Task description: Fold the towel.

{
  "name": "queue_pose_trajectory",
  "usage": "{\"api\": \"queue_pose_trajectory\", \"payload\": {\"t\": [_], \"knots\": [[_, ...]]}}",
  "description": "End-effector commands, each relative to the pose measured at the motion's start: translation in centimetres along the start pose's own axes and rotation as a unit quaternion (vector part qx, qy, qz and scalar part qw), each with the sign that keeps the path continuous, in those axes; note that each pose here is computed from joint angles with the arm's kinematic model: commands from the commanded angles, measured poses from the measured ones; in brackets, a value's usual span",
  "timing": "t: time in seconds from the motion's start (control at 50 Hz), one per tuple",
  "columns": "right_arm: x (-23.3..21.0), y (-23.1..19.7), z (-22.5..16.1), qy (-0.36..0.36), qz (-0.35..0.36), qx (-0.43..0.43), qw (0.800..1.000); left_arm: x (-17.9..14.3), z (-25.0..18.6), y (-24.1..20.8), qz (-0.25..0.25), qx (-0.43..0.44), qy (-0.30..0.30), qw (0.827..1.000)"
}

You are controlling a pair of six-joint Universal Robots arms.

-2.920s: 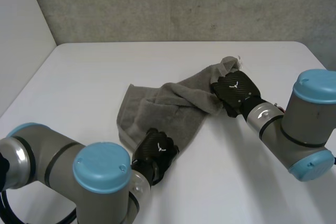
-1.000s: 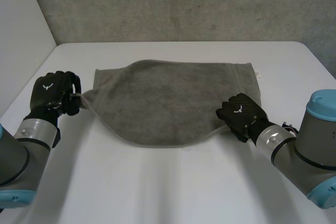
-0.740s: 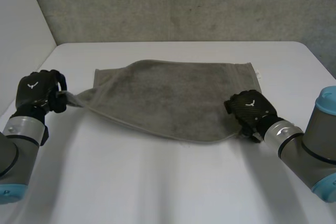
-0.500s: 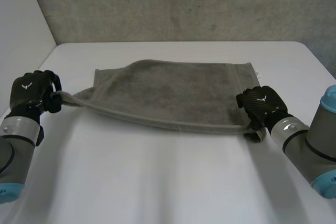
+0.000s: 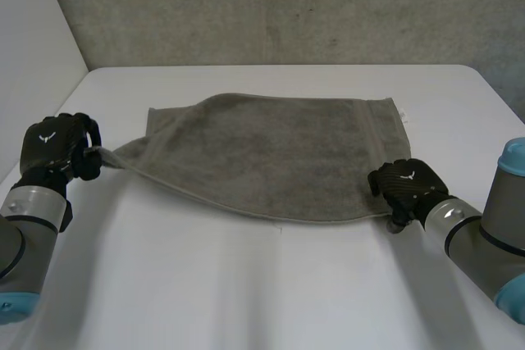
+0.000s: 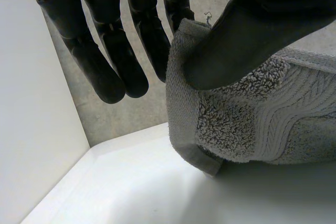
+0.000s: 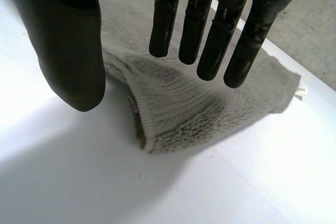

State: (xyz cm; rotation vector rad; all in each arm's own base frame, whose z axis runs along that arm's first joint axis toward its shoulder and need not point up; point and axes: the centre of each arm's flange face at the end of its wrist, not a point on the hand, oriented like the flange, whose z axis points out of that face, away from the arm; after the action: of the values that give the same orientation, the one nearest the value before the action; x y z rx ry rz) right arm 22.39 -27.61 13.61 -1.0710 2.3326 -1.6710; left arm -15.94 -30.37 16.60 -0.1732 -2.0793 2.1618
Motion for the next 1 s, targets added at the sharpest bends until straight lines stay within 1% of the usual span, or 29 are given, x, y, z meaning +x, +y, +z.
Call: {"api": "queue_pose_trajectory", "payload": {"t": [0.02,0.14,0.24,0.38,0.72,1.0], "knots": [[1.0,0.0,0.4,0.02,0.001,0.009,1.0,0.0,0.0,0.0,0.0,0.0,0.0,1.0],[1.9,0.1,0.7,0.033,0.002,0.013,0.999,0.0,0.0,0.0,-0.001,0.001,0.0,1.0],[2.6,1.2,1.8,0.038,0.008,-0.001,0.999,0.0,0.0,0.0,0.0,0.001,0.0,1.0],[3.6,1.5,2.2,0.051,0.014,-0.004,0.999,-0.1,0.1,0.0,0.0,0.001,-0.001,1.0],[2.7,1.7,1.6,0.028,0.026,-0.028,0.999,-0.1,0.0,0.0,0.0,0.001,-0.001,1.0],[2.9,2.1,1.5,0.031,0.03,-0.038,0.998,-0.1,0.0,-0.1,-0.001,0.001,-0.001,1.0]]}}
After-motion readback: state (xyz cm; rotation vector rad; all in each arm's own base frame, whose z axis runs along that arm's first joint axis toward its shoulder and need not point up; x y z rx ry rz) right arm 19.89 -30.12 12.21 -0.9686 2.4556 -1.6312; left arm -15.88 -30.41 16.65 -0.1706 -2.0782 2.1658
